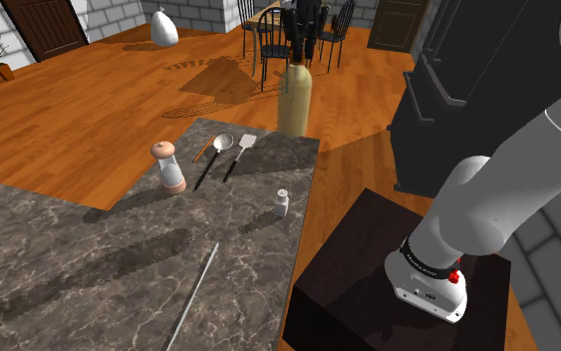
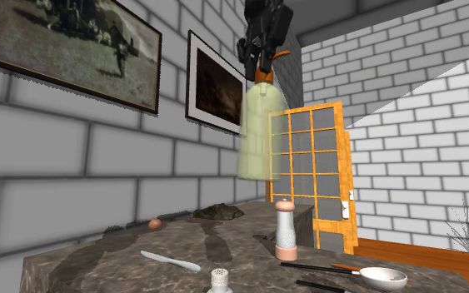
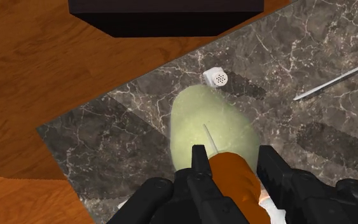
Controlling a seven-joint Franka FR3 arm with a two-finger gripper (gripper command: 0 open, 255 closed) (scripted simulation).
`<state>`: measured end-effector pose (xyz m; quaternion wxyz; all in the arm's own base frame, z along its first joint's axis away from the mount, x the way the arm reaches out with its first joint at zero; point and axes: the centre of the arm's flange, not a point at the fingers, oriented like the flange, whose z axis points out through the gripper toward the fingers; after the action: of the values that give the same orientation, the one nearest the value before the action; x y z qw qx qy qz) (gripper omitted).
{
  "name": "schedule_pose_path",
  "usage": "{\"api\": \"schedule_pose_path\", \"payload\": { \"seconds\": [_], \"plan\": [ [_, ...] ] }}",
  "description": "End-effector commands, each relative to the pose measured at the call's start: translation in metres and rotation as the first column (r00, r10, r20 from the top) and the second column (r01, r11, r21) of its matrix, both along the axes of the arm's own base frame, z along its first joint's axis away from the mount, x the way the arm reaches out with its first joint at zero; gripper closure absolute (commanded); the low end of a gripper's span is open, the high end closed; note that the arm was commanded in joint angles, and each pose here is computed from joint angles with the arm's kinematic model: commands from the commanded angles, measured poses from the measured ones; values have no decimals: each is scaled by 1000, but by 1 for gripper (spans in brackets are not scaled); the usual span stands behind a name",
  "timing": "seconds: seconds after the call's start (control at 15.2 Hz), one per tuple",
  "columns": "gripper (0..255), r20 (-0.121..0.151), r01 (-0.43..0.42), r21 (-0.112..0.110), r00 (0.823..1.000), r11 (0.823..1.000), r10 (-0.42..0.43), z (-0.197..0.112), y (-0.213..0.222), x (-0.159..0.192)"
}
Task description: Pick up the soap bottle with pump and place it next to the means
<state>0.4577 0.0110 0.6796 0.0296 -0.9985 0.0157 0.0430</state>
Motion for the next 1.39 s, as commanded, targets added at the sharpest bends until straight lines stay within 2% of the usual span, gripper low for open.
{"api": "schedule_pose_path", "payload": {
  "seconds": [0.0, 1.32],
  "plan": [
    [255, 0, 2, -1, 1000, 1000, -2, -6, 24, -9],
    [255, 0, 2, -1, 1000, 1000, -2, -85, 259, -100]
  ]
}}
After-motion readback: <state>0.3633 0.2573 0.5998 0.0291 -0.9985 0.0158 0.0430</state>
